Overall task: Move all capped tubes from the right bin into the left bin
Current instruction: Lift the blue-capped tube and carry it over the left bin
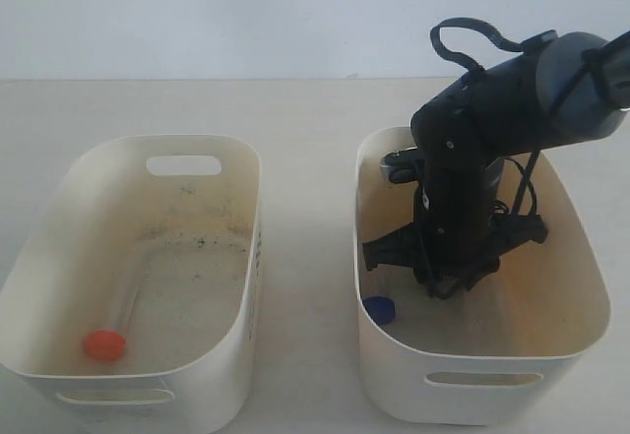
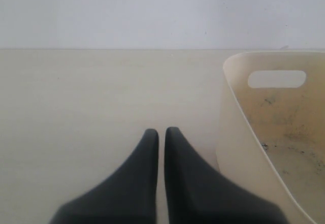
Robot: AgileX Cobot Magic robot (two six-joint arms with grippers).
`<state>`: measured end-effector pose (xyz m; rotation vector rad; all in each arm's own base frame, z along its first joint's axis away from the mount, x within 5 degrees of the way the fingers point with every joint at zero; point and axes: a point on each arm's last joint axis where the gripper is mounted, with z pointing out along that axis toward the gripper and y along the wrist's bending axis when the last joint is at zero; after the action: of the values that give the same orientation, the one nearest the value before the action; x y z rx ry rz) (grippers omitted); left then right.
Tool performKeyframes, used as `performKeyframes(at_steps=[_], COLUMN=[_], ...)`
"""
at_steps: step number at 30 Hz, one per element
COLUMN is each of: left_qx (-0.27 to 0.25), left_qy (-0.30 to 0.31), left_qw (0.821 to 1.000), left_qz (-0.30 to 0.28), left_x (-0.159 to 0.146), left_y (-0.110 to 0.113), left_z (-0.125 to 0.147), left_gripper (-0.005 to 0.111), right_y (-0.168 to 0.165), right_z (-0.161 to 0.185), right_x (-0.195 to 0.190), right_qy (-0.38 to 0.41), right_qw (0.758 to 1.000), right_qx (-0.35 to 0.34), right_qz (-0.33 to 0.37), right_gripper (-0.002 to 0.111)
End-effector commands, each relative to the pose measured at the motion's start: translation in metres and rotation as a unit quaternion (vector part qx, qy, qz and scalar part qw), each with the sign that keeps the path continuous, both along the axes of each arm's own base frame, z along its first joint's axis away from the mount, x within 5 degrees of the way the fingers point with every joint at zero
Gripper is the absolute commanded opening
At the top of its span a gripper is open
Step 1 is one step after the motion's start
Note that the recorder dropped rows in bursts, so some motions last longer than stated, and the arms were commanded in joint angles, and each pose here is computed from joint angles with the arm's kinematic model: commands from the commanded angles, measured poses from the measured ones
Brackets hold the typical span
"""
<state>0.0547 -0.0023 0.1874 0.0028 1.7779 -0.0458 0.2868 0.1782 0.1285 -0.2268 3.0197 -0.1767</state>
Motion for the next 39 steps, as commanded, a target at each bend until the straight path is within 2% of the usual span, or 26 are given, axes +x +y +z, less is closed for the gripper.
performKeyframes(at_steps=[1,8,11,13,17,21,24,28,33,37,39], left_qx=[-0.005,-0.005,-0.005,-0.005,-0.005,-0.005,-0.005,-0.005,-0.005,-0.005,-0.005], left_qy=[0.001,0.001,0.001,0.001,0.001,0.001,0.001,0.001,0.001,0.001,0.001], left_qw=[1.000,1.000,1.000,1.000,1.000,1.000,1.000,1.000,1.000,1.000,1.000], left_qz=[-0.001,-0.001,-0.001,-0.001,-0.001,-0.001,-0.001,-0.001,-0.001,-0.001,-0.001], left_x=[0.000,0.000,0.000,0.000,0.000,0.000,0.000,0.000,0.000,0.000,0.000], left_y=[0.000,0.000,0.000,0.000,0.000,0.000,0.000,0.000,0.000,0.000,0.000], left_z=[-0.001,-0.001,-0.001,-0.001,-0.001,-0.001,-0.001,-0.001,-0.001,-0.001,-0.001], left_gripper=[0.004,0.004,0.004,0.004,0.004,0.004,0.004,0.004,0.004,0.004,0.004], right_y=[-0.009,-0.006,-0.008,-0.010,-0.004,0.052,0.101,0.142,0.166,0.169,0.170], right_z=[0.011,0.050,0.087,0.114,0.170,0.195,0.194,0.178,0.156,0.147,0.146], right_x=[-0.002,0.000,-0.005,-0.010,-0.026,-0.041,-0.052,-0.056,-0.054,-0.052,-0.052], right_qy=[0.002,-0.074,-0.130,-0.178,-0.275,-0.291,-0.288,-0.265,-0.243,-0.235,-0.234], right_qw=[1.000,0.997,0.989,0.978,0.931,0.892,0.870,0.870,0.879,0.883,0.884], right_qx=[-0.021,0.034,0.070,0.110,0.235,0.329,0.371,0.378,0.366,0.361,0.359], right_qz=[0.005,0.013,0.027,0.027,0.045,0.104,0.146,0.174,0.186,0.186,0.186], right_gripper=[0.000,0.000,0.000,0.000,0.000,0.000,0.000,0.000,0.000,0.000,0.005])
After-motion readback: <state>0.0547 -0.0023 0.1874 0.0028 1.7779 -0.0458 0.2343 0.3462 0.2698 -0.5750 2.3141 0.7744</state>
